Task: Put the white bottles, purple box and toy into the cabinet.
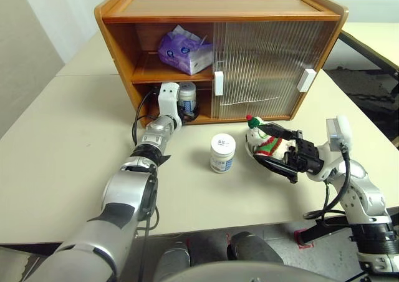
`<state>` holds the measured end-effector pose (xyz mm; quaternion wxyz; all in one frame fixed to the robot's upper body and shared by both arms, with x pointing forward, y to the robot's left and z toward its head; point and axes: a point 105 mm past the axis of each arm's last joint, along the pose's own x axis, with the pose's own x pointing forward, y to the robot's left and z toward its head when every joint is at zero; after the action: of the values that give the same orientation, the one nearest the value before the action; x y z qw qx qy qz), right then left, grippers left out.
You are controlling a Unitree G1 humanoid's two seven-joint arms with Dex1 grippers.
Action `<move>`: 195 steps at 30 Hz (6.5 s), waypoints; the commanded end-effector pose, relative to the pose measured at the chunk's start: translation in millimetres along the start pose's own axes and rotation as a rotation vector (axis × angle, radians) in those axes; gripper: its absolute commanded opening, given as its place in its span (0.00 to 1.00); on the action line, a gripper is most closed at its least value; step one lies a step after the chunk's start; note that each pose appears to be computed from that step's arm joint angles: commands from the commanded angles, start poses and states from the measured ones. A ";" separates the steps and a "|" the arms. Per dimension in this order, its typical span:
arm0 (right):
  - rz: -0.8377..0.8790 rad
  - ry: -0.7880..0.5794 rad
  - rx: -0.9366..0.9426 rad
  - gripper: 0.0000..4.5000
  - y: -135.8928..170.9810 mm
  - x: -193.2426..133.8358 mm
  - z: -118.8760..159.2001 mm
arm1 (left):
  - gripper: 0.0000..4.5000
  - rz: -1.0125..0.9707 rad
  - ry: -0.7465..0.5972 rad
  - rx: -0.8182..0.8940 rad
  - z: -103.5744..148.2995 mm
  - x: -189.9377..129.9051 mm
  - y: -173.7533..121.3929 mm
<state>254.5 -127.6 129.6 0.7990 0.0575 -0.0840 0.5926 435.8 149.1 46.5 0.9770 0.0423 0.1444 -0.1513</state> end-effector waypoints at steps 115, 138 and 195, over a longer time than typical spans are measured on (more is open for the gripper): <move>-0.012 0.036 0.005 1.00 6.7 -2.2 -9.1 | 0.01 -0.082 -0.114 0.067 13.3 -9.5 -7.2; 0.009 0.047 0.041 1.00 1.2 -0.8 -12.7 | 1.00 -0.843 -0.019 0.286 -40.7 -134.7 -35.6; 0.009 0.081 0.043 1.00 4.2 0.4 -14.8 | 0.71 -0.148 -0.118 0.219 0.5 -36.8 14.6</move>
<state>252.6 -124.6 117.1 0.8005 0.0529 -0.0436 0.5954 388.0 152.6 37.1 0.9370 0.1211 0.0947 -0.3136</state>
